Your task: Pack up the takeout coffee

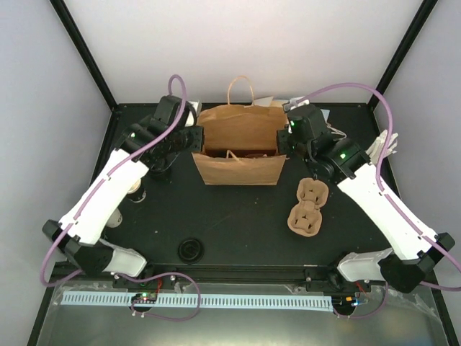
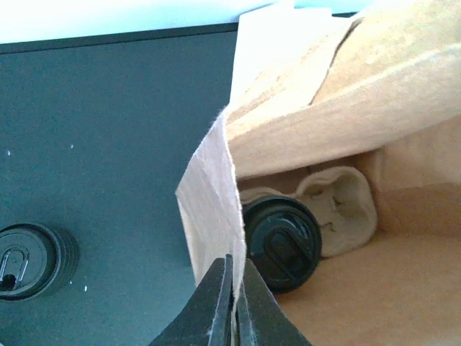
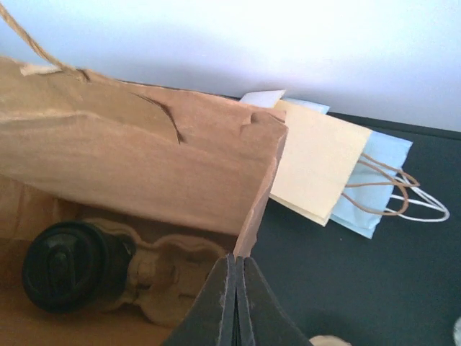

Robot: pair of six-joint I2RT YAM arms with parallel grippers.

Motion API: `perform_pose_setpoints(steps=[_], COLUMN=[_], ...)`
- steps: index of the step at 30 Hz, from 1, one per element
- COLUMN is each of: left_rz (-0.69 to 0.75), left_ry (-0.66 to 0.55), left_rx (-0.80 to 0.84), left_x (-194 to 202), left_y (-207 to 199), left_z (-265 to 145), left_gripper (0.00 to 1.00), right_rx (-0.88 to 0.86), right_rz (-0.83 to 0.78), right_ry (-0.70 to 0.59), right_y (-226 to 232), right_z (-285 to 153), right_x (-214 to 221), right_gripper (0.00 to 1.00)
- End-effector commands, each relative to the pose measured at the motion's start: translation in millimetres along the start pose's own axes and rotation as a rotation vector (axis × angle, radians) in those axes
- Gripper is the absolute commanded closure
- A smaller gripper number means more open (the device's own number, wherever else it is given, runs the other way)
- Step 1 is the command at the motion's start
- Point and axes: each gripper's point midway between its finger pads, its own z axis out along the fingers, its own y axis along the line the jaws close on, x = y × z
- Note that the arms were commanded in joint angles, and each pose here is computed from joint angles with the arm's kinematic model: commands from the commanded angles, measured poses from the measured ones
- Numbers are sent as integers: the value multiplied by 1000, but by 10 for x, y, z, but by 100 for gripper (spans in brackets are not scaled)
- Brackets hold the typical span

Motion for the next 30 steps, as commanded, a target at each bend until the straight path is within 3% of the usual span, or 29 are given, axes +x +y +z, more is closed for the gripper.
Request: perform_pose_setpoints(steps=[1,8,20,30], left_rz=[-11,-41,-81,-107], left_ry=[-148,-248,-106,-22], left_rx=[58,140,290,309], left_x=[-33,441,1104,1429], left_y=[-6,70,-77,-51], left_z=[-51,26,-167,-247], left_gripper=[98,99,98,98], right_rx=[-79,-183,-344,-414], right_rz=[-2,-55,-127,-86], right_ry=[-61,-69,109,176], right_y=[132,220,526,585], right_z=[71,100,-184,-334], right_x=[34,571,1348,1599], right_gripper=[99,99,93,88])
